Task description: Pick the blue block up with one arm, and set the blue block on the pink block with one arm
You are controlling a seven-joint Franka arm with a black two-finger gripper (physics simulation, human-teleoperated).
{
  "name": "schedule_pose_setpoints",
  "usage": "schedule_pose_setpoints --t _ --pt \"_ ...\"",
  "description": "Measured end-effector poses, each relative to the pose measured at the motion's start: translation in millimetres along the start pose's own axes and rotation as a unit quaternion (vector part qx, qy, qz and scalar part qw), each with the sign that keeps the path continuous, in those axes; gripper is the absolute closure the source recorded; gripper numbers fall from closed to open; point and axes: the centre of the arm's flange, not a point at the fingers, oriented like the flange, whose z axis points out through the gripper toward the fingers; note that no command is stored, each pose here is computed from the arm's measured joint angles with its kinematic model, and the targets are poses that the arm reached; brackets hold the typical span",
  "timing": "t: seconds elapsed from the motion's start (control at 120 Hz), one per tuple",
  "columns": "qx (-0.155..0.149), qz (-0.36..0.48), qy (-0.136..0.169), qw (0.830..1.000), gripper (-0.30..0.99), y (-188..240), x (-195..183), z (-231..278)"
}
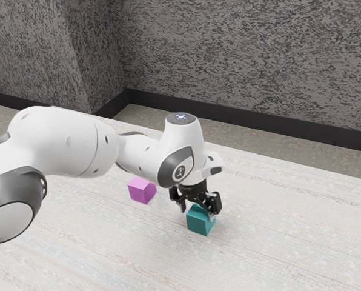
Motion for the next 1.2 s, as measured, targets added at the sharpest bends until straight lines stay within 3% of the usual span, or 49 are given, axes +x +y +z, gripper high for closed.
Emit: schedule_pose_setpoints --t 0.658,1.2 --pt "-0.002 0.026 0.018 0.999 0.02 5.9 5.1 7.4" --pt "-0.015 0.034 0.01 0.999 0.02 9.5 -2.2 9.0"
